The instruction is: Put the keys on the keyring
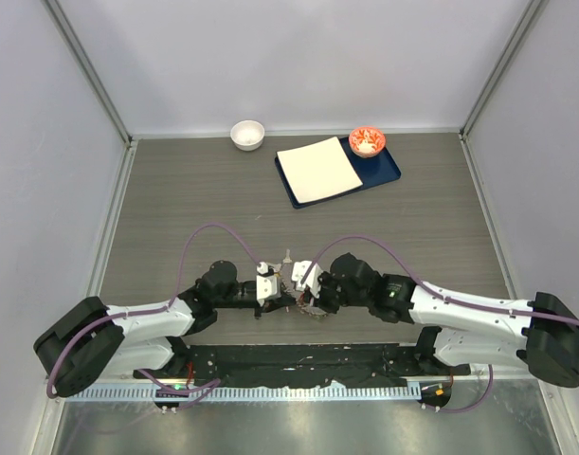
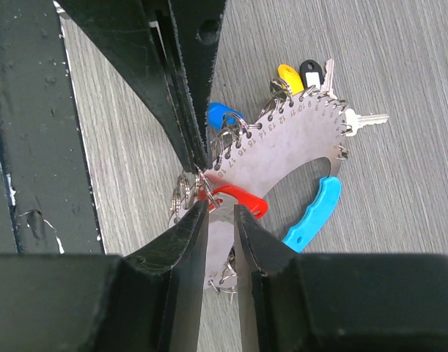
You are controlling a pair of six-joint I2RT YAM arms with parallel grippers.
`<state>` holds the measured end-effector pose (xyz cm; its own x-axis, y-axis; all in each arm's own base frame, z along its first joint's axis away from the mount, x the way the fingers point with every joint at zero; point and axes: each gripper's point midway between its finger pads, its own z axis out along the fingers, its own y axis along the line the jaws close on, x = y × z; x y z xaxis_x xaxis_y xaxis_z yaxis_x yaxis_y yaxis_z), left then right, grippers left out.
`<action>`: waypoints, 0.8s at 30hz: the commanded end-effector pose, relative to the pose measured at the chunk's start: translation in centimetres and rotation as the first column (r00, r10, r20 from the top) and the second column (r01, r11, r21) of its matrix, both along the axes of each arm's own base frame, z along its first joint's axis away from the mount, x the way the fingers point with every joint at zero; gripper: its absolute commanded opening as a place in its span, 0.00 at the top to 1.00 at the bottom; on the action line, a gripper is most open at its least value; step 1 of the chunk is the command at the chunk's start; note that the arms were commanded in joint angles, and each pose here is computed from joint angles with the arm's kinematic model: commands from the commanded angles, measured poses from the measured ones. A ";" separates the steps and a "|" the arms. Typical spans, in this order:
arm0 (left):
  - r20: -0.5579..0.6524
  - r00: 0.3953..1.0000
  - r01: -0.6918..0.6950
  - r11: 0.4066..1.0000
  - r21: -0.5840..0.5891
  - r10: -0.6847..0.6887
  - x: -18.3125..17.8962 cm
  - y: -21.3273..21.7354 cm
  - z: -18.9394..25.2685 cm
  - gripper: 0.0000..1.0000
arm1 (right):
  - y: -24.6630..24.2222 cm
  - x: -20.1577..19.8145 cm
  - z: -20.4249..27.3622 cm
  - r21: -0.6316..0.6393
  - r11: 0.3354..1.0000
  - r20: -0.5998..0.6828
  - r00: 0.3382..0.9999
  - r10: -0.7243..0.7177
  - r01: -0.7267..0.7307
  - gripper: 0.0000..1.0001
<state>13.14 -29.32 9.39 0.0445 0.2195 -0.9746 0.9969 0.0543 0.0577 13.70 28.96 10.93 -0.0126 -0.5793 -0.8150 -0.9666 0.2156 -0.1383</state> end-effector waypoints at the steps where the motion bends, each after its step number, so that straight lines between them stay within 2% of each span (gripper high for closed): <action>1: 0.078 0.996 0.040 0.995 -0.092 -0.033 -0.1 -0.8 2.8 1.00 | 0.7 1.1 0.6 0.036 0.999 0.056 0.998 -0.001 -0.001 0.73; 17: 0.072 0.996 0.054 0.994 -0.090 -0.048 -0.3 -0.9 2.8 1.00 | 0.9 0.7 0.2 0.041 0.996 0.091 0.993 0.075 -0.079 0.74; 24: 0.071 0.996 0.060 0.994 -0.091 -0.054 -0.4 -0.9 2.9 1.00 | 1.0 0.5 0.3 0.041 0.994 0.094 0.991 0.097 -0.102 0.85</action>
